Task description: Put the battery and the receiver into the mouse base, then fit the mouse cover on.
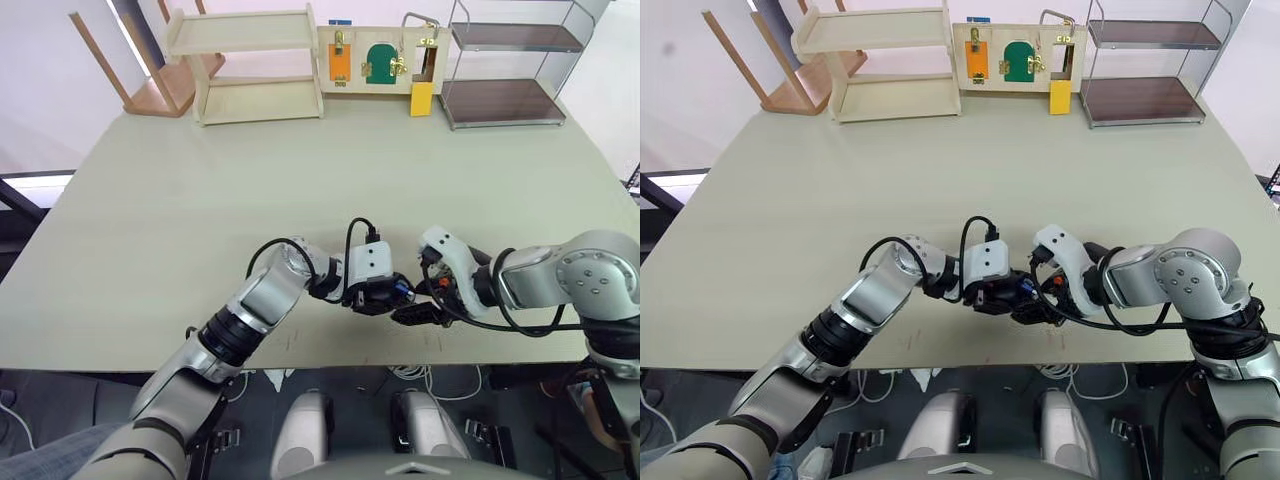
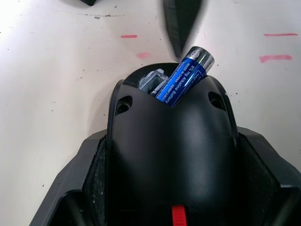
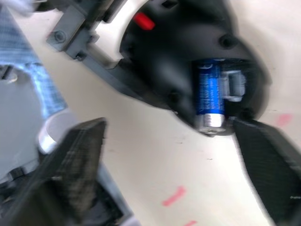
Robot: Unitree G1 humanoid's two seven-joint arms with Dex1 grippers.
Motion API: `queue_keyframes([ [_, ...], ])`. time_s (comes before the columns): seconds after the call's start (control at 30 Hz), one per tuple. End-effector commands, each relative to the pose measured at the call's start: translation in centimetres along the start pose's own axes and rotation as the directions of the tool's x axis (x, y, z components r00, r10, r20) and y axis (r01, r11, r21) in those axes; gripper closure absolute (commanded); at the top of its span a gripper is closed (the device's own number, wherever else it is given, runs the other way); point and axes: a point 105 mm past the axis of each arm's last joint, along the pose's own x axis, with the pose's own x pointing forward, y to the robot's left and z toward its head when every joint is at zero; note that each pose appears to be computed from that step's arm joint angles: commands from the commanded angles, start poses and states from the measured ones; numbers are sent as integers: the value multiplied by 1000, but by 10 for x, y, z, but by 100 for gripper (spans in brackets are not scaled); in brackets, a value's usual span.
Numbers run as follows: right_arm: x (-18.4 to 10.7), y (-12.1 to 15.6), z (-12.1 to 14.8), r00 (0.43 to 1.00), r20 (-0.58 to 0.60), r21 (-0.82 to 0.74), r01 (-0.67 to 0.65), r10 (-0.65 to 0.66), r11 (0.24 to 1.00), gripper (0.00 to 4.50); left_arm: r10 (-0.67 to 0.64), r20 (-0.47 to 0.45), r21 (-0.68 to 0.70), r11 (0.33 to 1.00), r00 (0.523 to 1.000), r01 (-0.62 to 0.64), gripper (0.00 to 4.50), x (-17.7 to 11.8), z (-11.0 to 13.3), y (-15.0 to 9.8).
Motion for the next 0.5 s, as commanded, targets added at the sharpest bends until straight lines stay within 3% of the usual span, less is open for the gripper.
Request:
queue_keyframes([
  [0.03,-14,-3,9,998,62,-17,27,-26,999,8,-14,-56,-41,999,998,11,158,6,-16,-5],
  [0.4,-31,4,-8,972,234,-124,39,-9,992,8,-8,-57,-40,999,998,5,158,4,-16,-3],
  [0.5,-32,3,-6,948,318,-148,56,-6,987,104,-9,-57,-40,999,998,6,158,4,-16,-3],
])
